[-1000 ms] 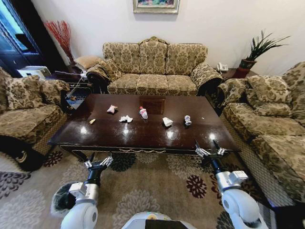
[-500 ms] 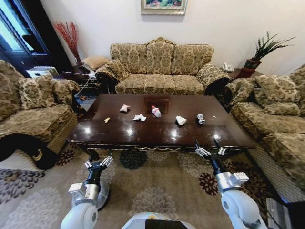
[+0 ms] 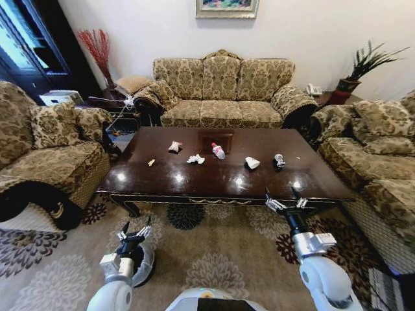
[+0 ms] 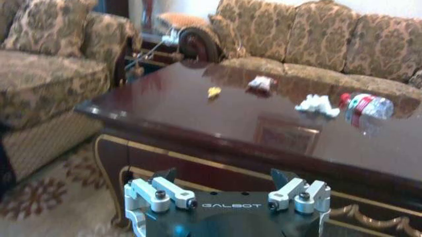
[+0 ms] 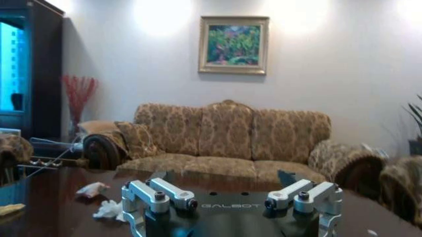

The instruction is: Move to the front of the table and place the trash on the table into the trash bin.

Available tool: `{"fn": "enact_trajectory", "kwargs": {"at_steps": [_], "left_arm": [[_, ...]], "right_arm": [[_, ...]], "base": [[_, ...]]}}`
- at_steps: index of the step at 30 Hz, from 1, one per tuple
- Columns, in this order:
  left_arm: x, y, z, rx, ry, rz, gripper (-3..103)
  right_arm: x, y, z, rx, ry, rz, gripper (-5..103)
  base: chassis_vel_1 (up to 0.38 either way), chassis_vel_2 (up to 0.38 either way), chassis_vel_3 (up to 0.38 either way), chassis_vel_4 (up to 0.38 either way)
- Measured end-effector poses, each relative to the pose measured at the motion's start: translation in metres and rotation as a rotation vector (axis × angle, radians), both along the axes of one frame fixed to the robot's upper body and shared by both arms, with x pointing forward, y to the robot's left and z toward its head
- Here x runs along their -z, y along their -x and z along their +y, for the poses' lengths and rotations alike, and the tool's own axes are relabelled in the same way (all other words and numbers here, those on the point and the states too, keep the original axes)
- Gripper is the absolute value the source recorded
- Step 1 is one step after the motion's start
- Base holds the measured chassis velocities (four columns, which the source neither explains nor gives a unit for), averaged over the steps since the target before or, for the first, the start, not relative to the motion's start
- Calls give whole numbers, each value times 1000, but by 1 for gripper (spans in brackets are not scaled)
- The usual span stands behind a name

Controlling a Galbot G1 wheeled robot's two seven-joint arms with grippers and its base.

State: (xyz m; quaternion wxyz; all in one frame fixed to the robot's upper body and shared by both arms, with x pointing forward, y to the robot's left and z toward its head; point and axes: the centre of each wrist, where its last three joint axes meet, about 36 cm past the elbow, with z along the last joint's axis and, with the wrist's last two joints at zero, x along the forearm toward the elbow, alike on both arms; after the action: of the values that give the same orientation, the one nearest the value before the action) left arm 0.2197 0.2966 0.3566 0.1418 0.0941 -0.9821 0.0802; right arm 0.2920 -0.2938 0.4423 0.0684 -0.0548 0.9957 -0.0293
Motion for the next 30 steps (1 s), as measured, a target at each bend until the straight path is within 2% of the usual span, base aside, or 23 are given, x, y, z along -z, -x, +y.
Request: {"fn": "enact_trajectory", "kwargs": {"at_steps": [9,12,13,15,17,19,20,24,25,27,30], "left_arm": [[13,3,4,-19,4,38,98],[19,5,5,-21,-5,55,98],[27,8,8,-20,-24,74,98],[45,13,19,-9,-69,118,98],[53,14,24,-4,-84,136,98],[78,18,44,3,-128,215,95],[78,18,44,3,-128,215,95],[111,22,75,6,-181,342,99],[111,22,75,6,-181,342,99],[125,23,91,4,-203,388,99],[135,19,101,8,-214,401,99]], "right_arm": [[9,-5,-1,-9,16,-24,100],[13,-5,1,-13,13,-28,100],[19,-4,3,-17,8,-40,100],[28,-2,7,-16,-1,-61,100],[29,-2,8,-15,-1,-64,100],[32,0,12,-13,-13,-74,100],[32,0,12,-13,-13,-74,100],[36,1,14,-17,8,-63,100],[36,1,14,-17,8,-63,100],[38,2,16,-27,16,-47,100],[38,4,18,-35,16,-39,100]], "base": [[135,-101,-148,119],[101,-145,-128,149],[36,-105,-79,101],[18,-21,-11,33],[0,0,0,0],[0,0,0,0],[0,0,0,0],[0,0,0,0],[0,0,0,0],[0,0,0,0],[0,0,0,0]]}}
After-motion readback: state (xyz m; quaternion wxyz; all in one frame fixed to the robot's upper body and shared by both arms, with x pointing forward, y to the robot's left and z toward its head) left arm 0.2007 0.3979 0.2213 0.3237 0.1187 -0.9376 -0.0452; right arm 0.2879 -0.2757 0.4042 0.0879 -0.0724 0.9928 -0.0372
